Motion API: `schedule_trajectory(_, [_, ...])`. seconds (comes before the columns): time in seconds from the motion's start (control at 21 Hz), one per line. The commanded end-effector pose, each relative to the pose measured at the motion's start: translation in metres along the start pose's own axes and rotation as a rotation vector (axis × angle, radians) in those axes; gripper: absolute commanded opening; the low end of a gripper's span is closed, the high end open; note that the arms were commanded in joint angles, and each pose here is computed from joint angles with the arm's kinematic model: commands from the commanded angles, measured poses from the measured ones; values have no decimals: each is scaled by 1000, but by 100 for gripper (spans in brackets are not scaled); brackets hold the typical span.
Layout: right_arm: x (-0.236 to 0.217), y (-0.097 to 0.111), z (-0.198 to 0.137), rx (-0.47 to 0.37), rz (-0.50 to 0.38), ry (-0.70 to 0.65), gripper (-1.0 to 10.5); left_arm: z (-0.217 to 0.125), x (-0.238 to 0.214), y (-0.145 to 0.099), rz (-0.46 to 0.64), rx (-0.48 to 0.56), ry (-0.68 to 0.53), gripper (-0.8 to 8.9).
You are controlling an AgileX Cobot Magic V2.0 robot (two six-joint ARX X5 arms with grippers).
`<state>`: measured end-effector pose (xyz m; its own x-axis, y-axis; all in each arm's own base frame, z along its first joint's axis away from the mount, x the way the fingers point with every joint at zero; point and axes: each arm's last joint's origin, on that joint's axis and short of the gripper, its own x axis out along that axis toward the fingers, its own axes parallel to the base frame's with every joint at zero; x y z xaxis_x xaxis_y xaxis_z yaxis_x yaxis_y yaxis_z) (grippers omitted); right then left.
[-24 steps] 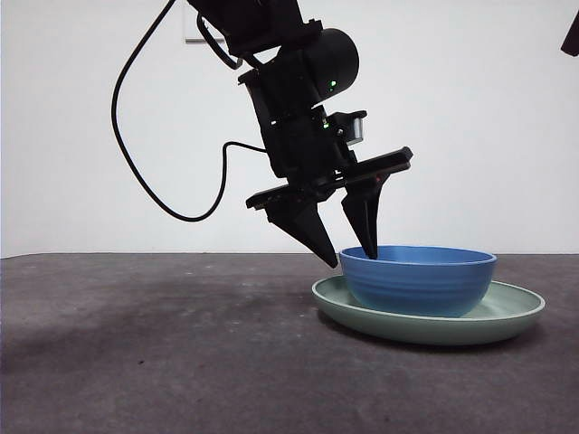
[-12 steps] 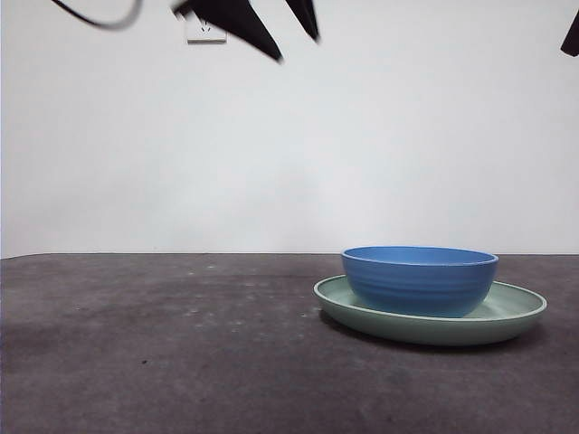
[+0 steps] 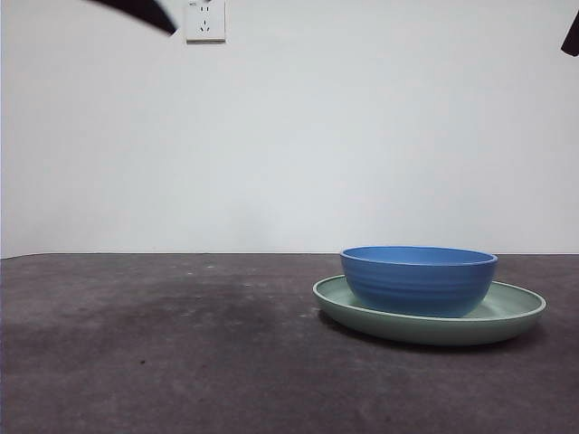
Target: Pick up the blue bowl, put it on the green plate, put it on desk
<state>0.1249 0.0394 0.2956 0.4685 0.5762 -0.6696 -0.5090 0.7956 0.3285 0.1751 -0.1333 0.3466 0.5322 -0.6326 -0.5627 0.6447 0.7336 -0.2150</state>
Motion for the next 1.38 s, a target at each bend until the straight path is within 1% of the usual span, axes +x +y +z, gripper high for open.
schedule_trajectory(0.05, [-3, 2, 5, -1, 0, -18, 362, -24, 8, 1, -73, 7, 25, 249])
schedule_trajectory(0.1, [-3, 2, 5, 0, 0, -18, 362, -35, 10, 2, -123, 6, 34, 249])
schedule_trajectory(0.19, [-3, 2, 5, 0, 0, -17, 362, -50, 15, 3, -188, 4, 48, 249])
schedule_trajectory(0.29, [-3, 2, 5, 0, 0, -17, 362, -56, 18, 3, -224, -1, 64, 249])
schedule_trajectory(0.67, [-3, 2, 5, 8, -3, -17, 362, -55, 18, 3, -226, 2, 57, 249])
schedule_trajectory(0.76, [-3, 0, 5, 36, -39, -17, 362, -55, 18, 3, -226, 2, 57, 249])
schedule_trajectory(0.95, [-2, -5, 7, 124, -187, -31, 362, -55, 18, 3, -226, 2, 57, 249])
schedule_trajectory(1.1, [2, -12, 12, 170, -259, -46, 362, -55, 18, 3, -226, 2, 56, 249])
schedule_trajectory(1.29, [15, -28, 22, 213, -287, -42, 362, -55, 18, 3, -226, 1, 57, 249])
schedule_trajectory(1.38, [25, -40, 28, 242, -294, -22, 362, -55, 18, 3, -226, 2, 57, 249])
